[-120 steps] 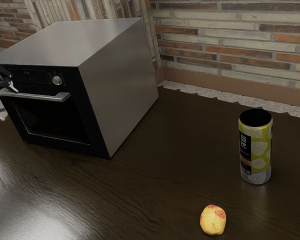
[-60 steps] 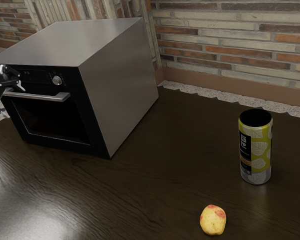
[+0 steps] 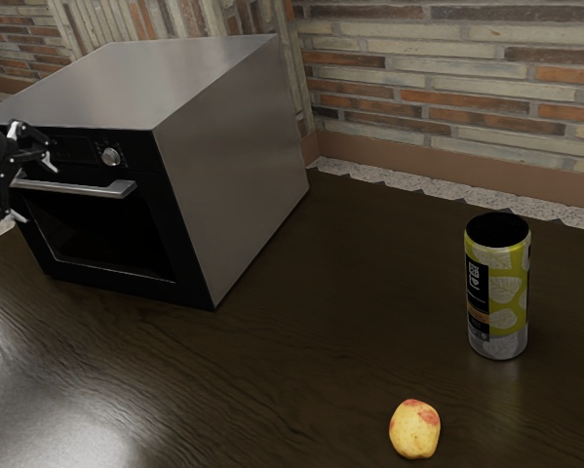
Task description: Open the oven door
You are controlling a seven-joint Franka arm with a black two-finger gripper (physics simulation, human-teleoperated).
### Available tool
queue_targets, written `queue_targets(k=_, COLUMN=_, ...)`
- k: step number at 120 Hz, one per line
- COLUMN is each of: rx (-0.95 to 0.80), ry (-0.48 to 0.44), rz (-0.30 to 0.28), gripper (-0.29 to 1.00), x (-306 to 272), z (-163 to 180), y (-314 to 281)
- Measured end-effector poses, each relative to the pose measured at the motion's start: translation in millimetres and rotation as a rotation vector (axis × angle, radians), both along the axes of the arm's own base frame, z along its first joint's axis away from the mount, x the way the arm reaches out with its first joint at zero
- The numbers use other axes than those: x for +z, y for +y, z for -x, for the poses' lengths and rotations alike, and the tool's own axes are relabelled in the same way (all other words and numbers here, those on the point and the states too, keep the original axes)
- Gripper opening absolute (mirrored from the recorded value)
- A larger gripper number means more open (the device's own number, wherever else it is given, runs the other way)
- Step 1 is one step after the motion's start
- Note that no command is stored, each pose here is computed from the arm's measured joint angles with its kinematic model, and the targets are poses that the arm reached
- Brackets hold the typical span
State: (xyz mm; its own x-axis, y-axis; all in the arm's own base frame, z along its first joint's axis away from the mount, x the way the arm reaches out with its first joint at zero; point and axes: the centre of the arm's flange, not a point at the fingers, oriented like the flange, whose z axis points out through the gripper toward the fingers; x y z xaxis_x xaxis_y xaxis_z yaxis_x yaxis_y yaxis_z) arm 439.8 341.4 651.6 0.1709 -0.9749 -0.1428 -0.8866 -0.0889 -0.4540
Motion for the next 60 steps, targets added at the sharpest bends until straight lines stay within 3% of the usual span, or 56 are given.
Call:
queue_targets(k=39, rx=0.030, ry=-0.026, rz=0.078, gripper=0.70, x=0.2, z=3.6, y=0.6)
queue_targets(k=60, rx=0.040, ry=-0.026, rz=0.080, gripper=0.70, x=2.6, z=1.1, y=-1.7)
